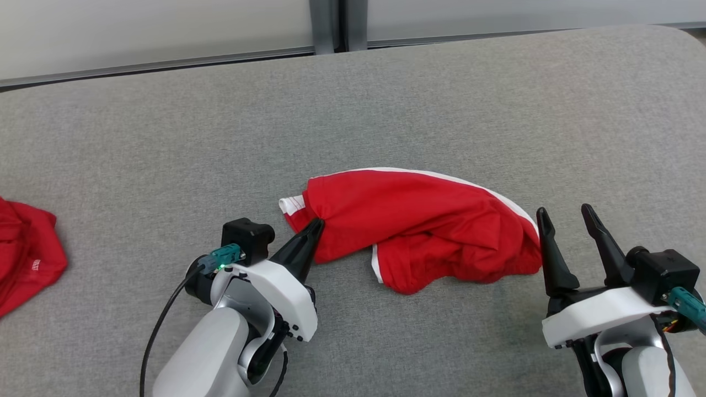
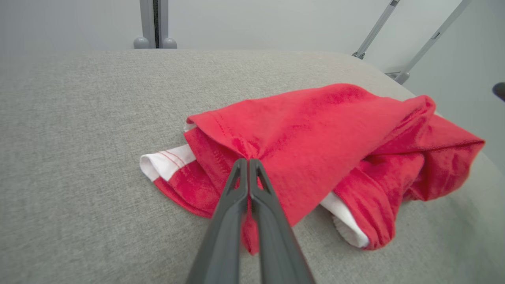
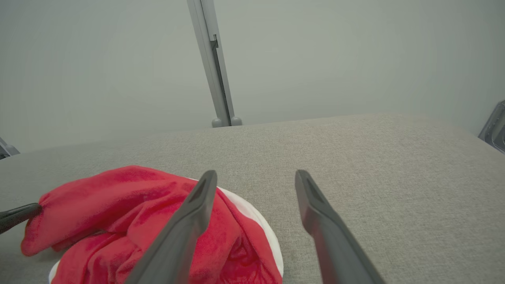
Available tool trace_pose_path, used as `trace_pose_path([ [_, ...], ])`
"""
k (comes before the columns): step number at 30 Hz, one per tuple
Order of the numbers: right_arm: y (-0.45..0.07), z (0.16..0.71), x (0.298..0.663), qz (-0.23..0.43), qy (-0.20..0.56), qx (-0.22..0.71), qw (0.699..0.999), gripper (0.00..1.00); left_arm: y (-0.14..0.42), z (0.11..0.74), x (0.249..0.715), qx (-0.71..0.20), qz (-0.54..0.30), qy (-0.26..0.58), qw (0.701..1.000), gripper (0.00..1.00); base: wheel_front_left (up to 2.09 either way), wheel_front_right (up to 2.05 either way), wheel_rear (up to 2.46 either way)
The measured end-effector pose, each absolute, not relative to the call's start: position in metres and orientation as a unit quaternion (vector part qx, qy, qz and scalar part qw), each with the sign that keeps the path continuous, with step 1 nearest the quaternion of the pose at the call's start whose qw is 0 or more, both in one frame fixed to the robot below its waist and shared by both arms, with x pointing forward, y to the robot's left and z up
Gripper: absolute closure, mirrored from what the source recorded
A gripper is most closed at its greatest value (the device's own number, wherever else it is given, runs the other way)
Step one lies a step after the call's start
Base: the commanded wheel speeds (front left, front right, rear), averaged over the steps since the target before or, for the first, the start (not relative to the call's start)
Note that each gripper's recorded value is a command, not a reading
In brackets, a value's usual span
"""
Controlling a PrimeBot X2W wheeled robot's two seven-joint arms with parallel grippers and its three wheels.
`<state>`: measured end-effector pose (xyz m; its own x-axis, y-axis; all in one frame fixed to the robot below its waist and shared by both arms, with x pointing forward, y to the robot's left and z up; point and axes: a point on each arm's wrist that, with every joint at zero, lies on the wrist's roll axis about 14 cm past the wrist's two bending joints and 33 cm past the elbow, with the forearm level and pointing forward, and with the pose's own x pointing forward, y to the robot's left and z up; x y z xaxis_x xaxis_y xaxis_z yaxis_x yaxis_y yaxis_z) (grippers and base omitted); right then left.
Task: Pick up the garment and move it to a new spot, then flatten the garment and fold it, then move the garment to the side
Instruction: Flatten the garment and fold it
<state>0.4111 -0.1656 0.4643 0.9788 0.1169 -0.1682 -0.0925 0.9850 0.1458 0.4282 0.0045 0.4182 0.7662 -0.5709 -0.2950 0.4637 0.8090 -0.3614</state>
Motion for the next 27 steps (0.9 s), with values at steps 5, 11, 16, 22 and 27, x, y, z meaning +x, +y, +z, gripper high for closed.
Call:
trace_pose_path([
  [5, -0.159, 0.466, 0.417, 0.061, 0.083, 0.073, 0.992, 0.0, 0.016, 0.434, 0.433, -0.136, -0.274, 0.164, 0.938, 1.0, 0.0, 0.0, 0.0],
  [11, -0.154, 0.47, 0.419, 0.068, 0.077, 0.075, 0.992, 0.0, 0.034, 0.451, 0.424, -0.114, -0.27, 0.13, 0.947, 1.0, 0.0, 0.0, 0.0],
  [16, -0.152, 0.47, 0.417, 0.07, 0.079, 0.076, 0.991, 0.0, 0.055, 0.411, 0.373, -0.094, -0.258, 0.221, 0.936, 1.0, 0.0, 0.0, 0.0],
  [22, -0.153, 0.466, 0.416, 0.069, 0.088, 0.077, 0.991, 0.0, 0.071, 0.381, 0.323, -0.114, -0.227, 0.296, 0.921, 1.0, 0.0, 0.0, 0.0],
  [27, -0.153, 0.466, 0.413, 0.069, 0.092, 0.077, 0.99, 0.0, 0.074, 0.376, 0.313, -0.128, -0.204, 0.3, 0.923, 1.0, 0.0, 0.0, 0.0],
])
